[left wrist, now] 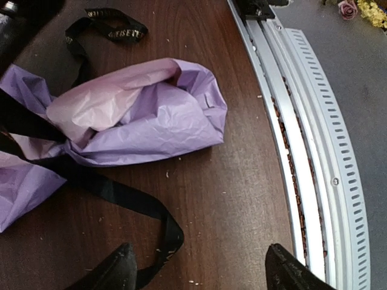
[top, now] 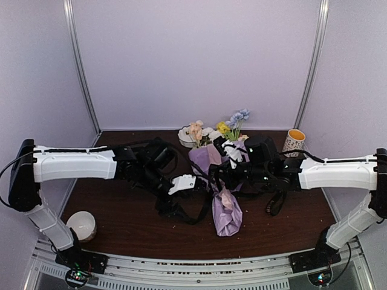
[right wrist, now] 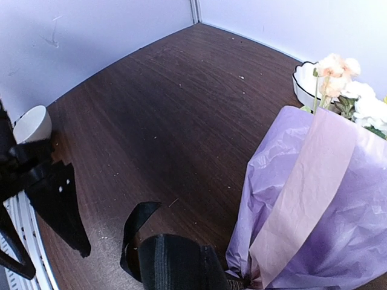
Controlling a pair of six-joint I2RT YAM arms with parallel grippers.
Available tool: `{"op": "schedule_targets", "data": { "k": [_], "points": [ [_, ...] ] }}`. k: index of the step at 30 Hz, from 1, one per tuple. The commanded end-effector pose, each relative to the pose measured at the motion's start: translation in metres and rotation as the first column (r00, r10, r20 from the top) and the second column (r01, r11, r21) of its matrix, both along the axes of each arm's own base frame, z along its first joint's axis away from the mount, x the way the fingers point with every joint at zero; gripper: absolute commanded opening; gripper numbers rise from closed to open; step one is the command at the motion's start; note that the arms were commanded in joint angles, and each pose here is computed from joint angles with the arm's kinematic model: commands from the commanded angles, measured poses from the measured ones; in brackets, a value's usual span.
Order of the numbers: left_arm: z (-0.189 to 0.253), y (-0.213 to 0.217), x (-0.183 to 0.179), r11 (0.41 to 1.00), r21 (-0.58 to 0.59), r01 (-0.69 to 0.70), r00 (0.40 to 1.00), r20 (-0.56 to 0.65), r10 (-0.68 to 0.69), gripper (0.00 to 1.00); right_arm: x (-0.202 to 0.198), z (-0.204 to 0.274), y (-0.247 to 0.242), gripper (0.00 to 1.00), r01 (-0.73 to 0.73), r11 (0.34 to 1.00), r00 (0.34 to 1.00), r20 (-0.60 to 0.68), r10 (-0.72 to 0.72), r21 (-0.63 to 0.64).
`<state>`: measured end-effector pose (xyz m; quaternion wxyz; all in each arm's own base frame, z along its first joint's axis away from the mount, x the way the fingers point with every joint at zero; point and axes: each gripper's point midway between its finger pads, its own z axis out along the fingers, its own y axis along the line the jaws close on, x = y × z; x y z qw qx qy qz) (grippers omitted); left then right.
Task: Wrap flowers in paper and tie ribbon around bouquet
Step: Cross the half-tied ribbon over the folded bouquet.
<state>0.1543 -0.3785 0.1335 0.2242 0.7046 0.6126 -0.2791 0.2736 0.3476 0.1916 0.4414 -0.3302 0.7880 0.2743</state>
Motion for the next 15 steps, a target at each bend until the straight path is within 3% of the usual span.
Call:
{"op": "schedule_targets", "data": {
  "k": [1, 3, 5, 11, 15],
  "points": [
    [0.061, -0.012, 0.04, 0.975, -0.224, -0.003, 1.0, 0.017, 0.007, 0.73, -0.005, 0.025, 0.007, 0.0, -0.101, 0.994, 0.988, 0.119, 0.096, 0.036],
    [0.082, -0.022, 0.061, 0.943, -0.331, -0.024, 0.997, 0.055, 0.045, 0.66, -0.007, 0.025, 0.009, 0.0, -0.118, 0.993, 0.985, 0.131, 0.113, 0.029],
    [0.092, -0.031, 0.074, 0.93, -0.366, -0.02, 0.992, 0.109, 0.064, 0.62, -0.007, 0.024, 0.01, 0.0, -0.129, 0.991, 0.983, 0.137, 0.126, 0.017],
    [0.114, -0.042, 0.064, 0.89, -0.438, 0.124, 0.978, 0.207, -0.035, 0.7, -0.009, 0.021, 0.01, 0.0, -0.146, 0.989, 0.98, 0.139, 0.145, -0.004],
    [0.103, -0.05, 0.076, 0.895, -0.432, 0.112, 0.973, 0.232, -0.01, 0.74, -0.011, 0.021, 0.013, 0.0, -0.159, 0.987, 0.978, 0.136, 0.156, 0.009]
  ]
}}
